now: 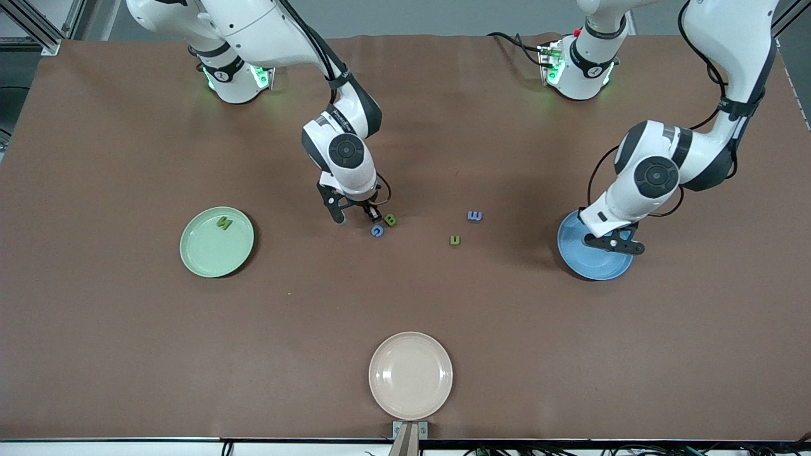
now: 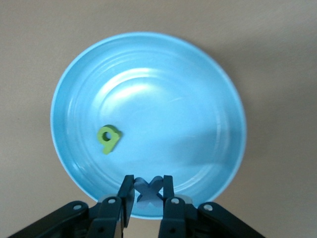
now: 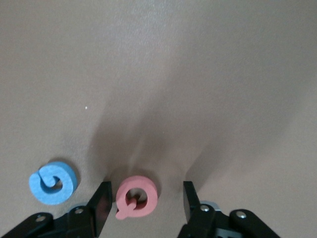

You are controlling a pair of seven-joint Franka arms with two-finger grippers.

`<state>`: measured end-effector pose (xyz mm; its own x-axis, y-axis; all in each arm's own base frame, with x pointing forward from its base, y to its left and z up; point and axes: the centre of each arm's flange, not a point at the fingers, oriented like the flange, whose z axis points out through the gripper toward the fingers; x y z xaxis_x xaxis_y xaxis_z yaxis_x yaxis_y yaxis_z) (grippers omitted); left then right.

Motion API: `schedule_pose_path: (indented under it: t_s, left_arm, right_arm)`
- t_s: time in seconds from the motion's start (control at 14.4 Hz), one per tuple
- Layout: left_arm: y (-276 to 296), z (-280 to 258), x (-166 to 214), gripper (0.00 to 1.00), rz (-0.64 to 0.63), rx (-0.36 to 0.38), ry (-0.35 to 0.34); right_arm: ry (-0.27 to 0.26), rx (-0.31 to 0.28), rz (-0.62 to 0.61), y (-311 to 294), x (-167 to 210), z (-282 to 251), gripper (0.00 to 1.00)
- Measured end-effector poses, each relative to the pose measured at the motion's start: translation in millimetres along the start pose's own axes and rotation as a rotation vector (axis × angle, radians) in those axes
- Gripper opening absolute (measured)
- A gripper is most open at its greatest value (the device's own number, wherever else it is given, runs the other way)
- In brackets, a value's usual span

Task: Sort upper and lower case letters into plates
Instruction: 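Drop the blue x in the blue plate while the right gripper grasps pink a, then place the pink a on the green plate with the right gripper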

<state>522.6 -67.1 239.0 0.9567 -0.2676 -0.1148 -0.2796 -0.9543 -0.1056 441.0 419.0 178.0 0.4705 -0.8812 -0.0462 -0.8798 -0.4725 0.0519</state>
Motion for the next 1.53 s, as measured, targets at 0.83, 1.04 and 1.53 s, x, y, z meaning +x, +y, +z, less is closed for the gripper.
schedule_pose_path:
  t_s: [0.83, 1.04, 1.53]
  left_arm:
    - [-26.8, 53.9, -10.5, 0.27, 0.087, -0.010, 0.019]
    - [-27.9, 52.7, -7.4, 0.27, 0.088, -0.009, 0.026]
    - [10.0, 9.7, 19.2, 0.92, 0.174, 0.011, 0.059]
  right_arm:
    - [0.013, -0.011, -0.044, -8.8, 34.0, -7.6, 0.36]
    - [0.006, -0.029, -0.131, -7.2, 89.7, -29.2, 0.36]
    - [-0.013, -0.028, -0.362, 70.3, 248.9, -81.2, 0.36]
